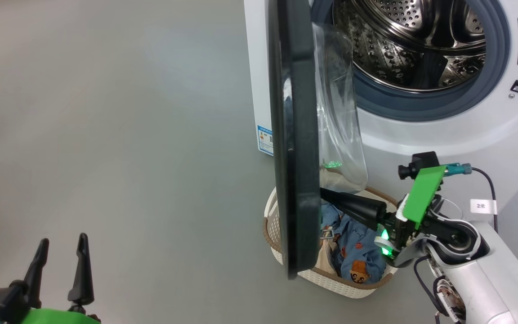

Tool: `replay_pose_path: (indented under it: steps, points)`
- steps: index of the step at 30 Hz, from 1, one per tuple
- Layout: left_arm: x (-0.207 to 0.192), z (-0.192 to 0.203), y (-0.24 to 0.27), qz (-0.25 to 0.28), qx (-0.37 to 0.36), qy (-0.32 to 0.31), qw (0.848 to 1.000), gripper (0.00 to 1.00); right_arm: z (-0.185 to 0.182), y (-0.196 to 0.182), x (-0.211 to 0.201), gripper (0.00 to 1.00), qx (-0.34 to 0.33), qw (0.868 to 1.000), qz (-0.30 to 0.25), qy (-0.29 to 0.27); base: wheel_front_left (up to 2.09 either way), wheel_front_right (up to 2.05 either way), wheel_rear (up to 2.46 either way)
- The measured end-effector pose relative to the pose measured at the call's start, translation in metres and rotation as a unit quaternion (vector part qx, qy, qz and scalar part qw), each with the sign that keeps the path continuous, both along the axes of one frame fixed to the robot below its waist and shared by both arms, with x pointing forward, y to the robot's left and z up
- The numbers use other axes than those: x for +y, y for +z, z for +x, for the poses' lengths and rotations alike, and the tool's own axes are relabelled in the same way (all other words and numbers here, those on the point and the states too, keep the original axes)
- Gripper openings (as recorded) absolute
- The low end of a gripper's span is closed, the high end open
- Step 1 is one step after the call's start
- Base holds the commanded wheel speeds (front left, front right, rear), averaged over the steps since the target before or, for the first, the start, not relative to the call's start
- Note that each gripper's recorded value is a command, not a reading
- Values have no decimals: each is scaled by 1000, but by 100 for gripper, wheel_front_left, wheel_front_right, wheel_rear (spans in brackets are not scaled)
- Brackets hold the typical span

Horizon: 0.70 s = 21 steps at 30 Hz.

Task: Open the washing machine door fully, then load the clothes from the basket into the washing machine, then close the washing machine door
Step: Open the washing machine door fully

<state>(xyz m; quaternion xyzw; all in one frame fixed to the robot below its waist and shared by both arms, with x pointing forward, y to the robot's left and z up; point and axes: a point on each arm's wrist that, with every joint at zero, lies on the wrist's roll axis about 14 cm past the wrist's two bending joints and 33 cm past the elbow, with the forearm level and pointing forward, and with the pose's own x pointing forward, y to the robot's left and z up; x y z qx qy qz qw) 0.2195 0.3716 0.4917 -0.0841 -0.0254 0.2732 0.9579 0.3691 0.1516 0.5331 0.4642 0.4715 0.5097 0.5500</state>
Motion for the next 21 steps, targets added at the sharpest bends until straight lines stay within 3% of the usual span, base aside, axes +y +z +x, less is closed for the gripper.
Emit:
replay_pose_path:
  steps: [21]
  points:
    - [-4, 4, 4, 9, -2, -16, 1000, 100, 2, 19, 2, 0, -12, 1000, 24, -11, 0, 0, 0]
